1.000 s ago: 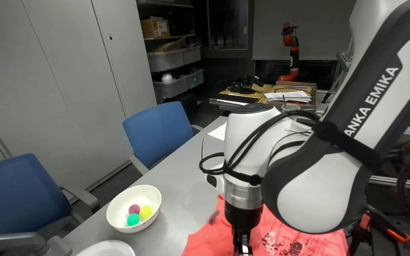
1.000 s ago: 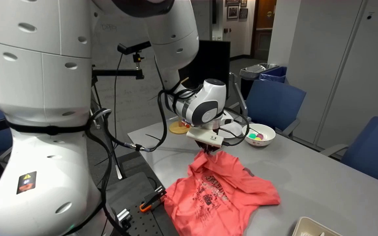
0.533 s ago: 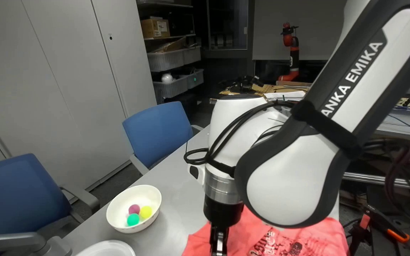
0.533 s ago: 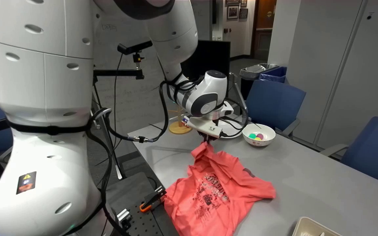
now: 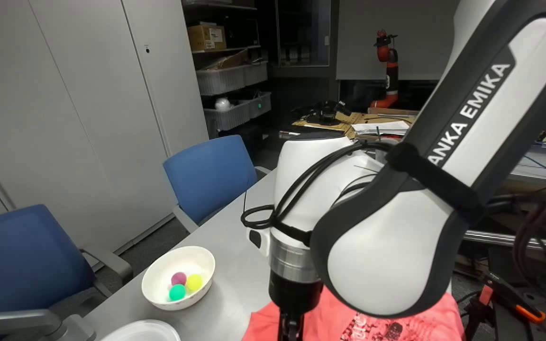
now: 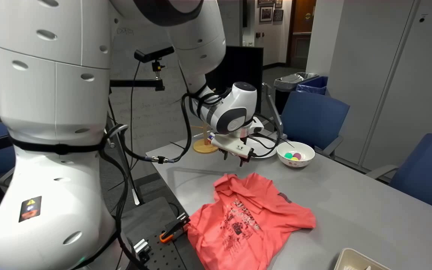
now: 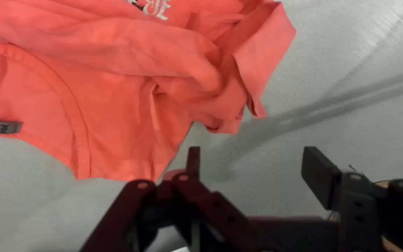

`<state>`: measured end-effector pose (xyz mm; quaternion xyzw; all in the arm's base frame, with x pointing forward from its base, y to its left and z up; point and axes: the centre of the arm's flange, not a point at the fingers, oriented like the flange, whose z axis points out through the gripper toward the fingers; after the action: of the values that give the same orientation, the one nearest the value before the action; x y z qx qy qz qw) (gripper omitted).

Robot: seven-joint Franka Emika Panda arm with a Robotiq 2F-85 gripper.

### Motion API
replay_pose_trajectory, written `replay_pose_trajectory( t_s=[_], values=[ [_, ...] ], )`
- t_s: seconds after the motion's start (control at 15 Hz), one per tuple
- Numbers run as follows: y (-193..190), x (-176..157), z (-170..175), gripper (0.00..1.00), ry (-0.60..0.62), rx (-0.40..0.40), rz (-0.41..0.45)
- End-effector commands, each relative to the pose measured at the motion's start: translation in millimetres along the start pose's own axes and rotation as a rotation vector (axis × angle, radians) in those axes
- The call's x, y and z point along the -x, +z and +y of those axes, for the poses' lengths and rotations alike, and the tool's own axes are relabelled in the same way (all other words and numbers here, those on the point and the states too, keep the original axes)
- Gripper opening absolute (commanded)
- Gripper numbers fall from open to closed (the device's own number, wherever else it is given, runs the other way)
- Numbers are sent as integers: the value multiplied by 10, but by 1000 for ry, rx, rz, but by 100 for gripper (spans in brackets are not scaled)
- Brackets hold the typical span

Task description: Unfold the sweatshirt on the table

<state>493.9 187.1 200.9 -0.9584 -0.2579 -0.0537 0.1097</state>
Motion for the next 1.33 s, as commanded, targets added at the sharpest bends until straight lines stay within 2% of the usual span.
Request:
replay_pose_trajectory(
  t_s=[0.0, 0.13, 0.4, 0.53, 0.73, 1.0, 1.27],
  values=[
    [116, 123, 127, 100, 39, 8, -39],
    [200, 259, 233, 100, 47, -4, -69],
    [355, 430, 395, 100, -96, -61, -130],
    [408, 457, 448, 100, -178, -64, -155],
    [418, 420, 540, 99, -264, -22, -169],
    [461, 376, 597, 93, -337, 106, -162],
    [574, 377, 546, 93, -358, 152, -148]
  ],
)
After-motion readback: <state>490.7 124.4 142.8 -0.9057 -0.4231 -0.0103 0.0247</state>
